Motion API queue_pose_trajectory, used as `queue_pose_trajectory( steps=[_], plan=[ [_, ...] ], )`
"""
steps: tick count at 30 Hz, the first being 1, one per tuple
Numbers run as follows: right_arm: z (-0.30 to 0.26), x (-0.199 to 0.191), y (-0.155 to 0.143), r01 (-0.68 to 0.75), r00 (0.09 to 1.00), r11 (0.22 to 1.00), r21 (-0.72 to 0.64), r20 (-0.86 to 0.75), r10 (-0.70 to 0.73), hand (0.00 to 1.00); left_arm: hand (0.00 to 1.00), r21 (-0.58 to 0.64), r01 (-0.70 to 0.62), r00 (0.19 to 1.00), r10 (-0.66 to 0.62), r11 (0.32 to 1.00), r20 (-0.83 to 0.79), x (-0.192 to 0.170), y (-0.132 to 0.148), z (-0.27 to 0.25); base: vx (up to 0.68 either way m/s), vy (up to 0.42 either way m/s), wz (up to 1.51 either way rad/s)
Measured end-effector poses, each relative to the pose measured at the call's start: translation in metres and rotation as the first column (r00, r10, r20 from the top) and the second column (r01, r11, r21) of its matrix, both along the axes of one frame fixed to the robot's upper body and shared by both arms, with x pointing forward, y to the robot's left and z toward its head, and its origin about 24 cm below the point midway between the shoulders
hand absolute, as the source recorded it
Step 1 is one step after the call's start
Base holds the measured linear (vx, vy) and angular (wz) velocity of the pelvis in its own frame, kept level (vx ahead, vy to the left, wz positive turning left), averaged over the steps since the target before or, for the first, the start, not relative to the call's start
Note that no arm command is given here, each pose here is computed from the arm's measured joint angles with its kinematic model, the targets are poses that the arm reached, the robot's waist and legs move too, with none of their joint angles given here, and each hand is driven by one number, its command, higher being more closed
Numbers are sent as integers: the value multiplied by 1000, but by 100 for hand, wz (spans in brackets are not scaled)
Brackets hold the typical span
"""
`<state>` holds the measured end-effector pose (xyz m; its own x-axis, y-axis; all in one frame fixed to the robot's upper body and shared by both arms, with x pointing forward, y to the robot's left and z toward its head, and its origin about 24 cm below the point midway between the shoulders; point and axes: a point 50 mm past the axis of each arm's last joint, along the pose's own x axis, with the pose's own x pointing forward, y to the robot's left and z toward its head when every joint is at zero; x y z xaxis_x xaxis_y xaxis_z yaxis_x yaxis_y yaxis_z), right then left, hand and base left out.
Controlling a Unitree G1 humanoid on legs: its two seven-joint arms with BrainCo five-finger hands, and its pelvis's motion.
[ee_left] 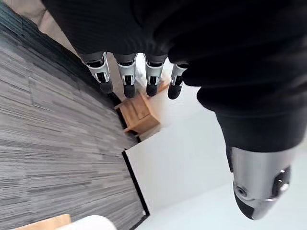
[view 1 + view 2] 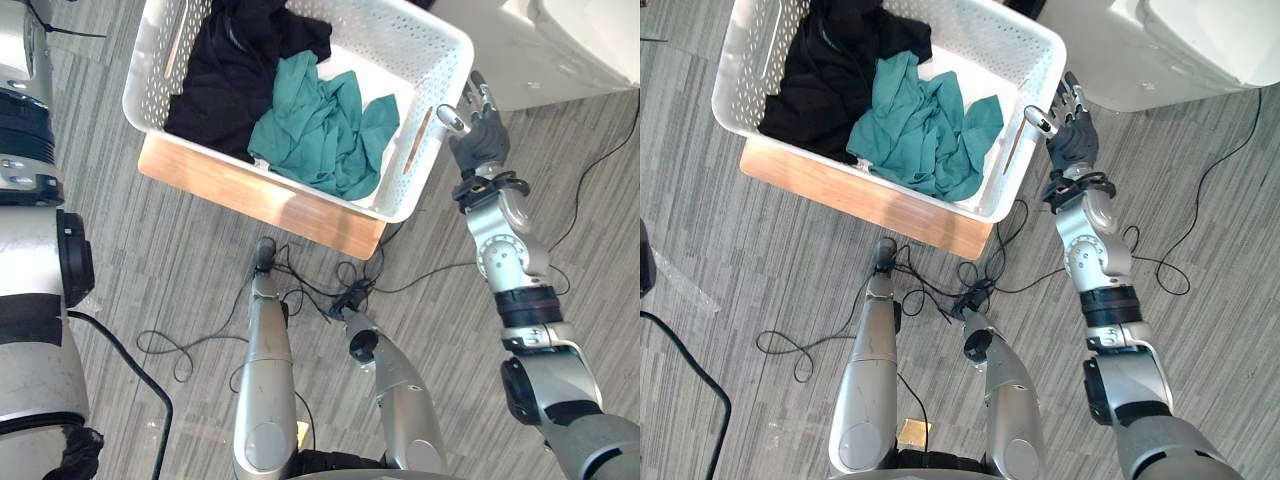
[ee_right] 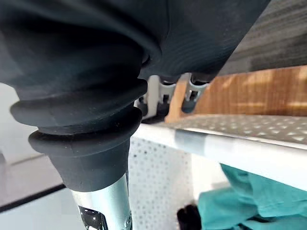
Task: Pick up the laundry basket with both hands and put the clothes into the washing machine.
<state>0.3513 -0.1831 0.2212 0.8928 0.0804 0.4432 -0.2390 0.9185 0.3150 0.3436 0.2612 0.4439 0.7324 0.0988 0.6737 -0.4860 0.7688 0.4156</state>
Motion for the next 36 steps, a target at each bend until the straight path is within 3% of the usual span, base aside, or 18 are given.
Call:
queue_pose_trajectory(
  steps=[4,11,22,28,31,36],
  plan=[
    [8,-21,-15,12,998,994,-107,69,-4,0,0,79,-76,997,77,994,-18,-1,5,-1,10,25,12],
    [10,-34,-23,25,996,983,-180,92,-9,0,0,165,-218,970,233,962,-74,-6,33,-12,2,5,2],
    [22,-60,-33,13,990,916,-400,134,44,0,0,350,-217,905,322,911,-278,6,53,-59,28,-2,-5],
    [23,-64,-34,19,989,902,-432,139,46,0,0,472,-181,880,356,863,-313,1,55,-68,24,-10,-11],
    [25,-65,-35,33,989,890,-455,146,38,0,0,467,-175,882,349,866,-316,0,55,-68,14,-4,-9],
    [21,-69,-38,39,989,879,-475,146,34,0,0,327,-171,922,268,930,-280,-11,66,-59,23,-7,-8]
  ],
)
